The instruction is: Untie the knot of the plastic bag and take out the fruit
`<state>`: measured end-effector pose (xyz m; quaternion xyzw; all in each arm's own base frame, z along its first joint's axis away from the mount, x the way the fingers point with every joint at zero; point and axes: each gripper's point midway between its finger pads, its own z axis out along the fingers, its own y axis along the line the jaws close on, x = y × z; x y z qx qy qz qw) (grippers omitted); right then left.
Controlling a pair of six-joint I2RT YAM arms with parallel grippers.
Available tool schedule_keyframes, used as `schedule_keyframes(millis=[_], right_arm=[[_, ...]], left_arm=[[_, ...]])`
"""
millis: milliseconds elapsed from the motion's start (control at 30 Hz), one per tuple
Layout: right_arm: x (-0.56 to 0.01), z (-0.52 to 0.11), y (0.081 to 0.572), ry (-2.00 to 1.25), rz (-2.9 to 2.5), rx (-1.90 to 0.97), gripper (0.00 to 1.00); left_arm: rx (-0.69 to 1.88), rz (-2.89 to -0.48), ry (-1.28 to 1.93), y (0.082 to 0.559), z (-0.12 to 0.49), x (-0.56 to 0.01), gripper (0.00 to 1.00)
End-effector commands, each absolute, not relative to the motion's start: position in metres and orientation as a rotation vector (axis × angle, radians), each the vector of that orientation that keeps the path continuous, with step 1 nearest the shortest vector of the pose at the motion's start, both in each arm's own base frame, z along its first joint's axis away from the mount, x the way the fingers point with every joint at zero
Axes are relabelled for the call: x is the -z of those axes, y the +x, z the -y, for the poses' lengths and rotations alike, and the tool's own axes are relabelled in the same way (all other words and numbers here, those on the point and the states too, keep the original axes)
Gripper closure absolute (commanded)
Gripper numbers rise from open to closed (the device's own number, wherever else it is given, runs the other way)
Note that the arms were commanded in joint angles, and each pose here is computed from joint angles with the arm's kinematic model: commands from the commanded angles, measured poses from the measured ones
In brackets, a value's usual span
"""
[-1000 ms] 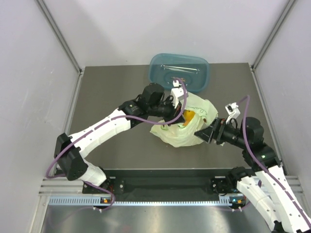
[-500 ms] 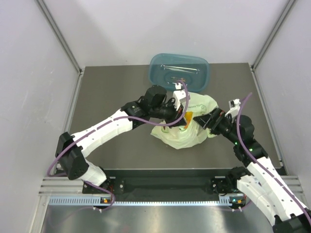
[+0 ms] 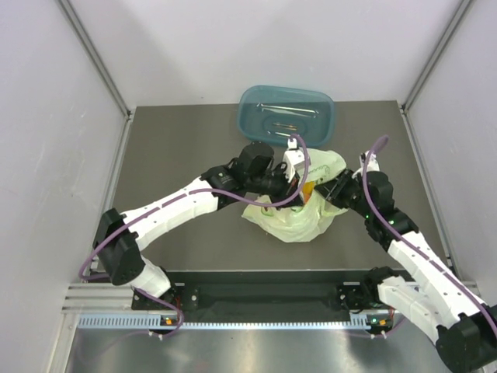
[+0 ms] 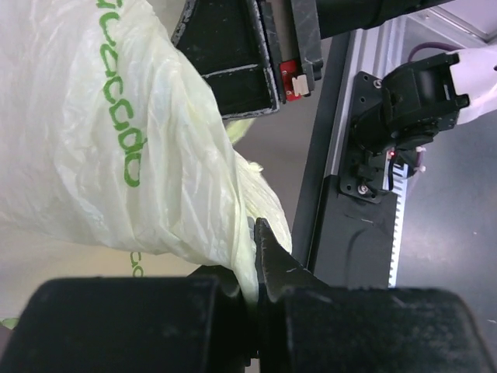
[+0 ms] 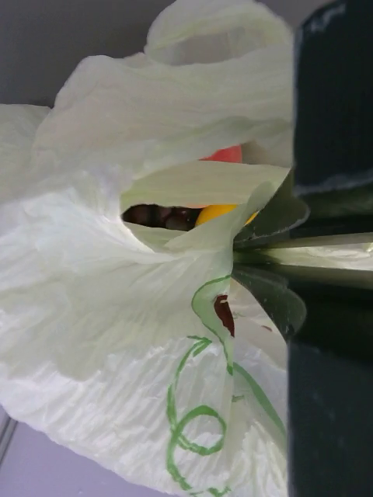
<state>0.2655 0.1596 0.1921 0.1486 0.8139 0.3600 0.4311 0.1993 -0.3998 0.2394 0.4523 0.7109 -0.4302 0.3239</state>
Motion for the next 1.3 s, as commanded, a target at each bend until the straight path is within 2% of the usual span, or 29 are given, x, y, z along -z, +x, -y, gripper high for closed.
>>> schedule_keyframes(millis=[0, 33, 67, 300, 467, 733, 867, 1033, 1100, 1167, 1200, 1267], right_arm=[[-0.208, -0.153, 0.266, 0.342, -2.046, -0.815, 0.90], [-0.211, -0.154, 0.261, 0.297, -2.056, -0.817, 0.99], [-0.209, -0.154, 0.256, 0.276, -2.077, -0.815, 1.00], [-0.195, -0.157, 0.191, -0.029, -2.295, -0.848, 1.00], [-0.192, -0.177, 0.135, -0.348, -2.362, -1.092, 1.00], [-0.269, -0.197, 0.091, -0.793, -1.829, -1.325, 1.00], [-0.275, -0.207, 0.076, -0.940, -1.745, -1.418, 1.00], [-0.276, -0.214, 0.078, -1.016, -1.707, -1.343, 1.00], [-0.273, -0.220, 0.064, -1.104, -1.685, -1.438, 1.00], [-0.268, -0.225, 0.055, -1.156, -1.694, -1.482, 0.93], [-0.263, -0.228, 0.059, -1.152, -1.723, -1.458, 0.80], [-0.259, -0.231, 0.053, -1.193, -1.757, -1.459, 0.62]], left_arm=[[1.098, -1.802, 1.136, 0.209, 0.405, -0.257, 1.00], [1.034, -1.820, 1.090, 0.220, 0.402, -0.256, 1.00], [0.994, -1.830, 1.065, 0.227, 0.400, -0.255, 1.00], [0.759, -1.853, 0.828, 0.276, 0.386, -0.263, 1.00], [0.660, -1.849, 0.683, 0.307, 0.380, -0.263, 1.00], [0.628, -1.850, 0.622, 0.329, 0.389, -0.254, 1.00], [0.658, -1.832, 0.586, 0.334, 0.388, -0.256, 1.00], [0.734, -1.814, 0.575, 0.333, 0.389, -0.258, 1.00], [0.762, -1.812, 0.587, 0.332, 0.389, -0.257, 1.00], [0.783, -1.804, 0.602, 0.328, 0.389, -0.258, 1.00], [0.786, -1.794, 0.599, 0.328, 0.387, -0.260, 1.00], [0.793, -1.787, 0.606, 0.326, 0.385, -0.260, 1.00]])
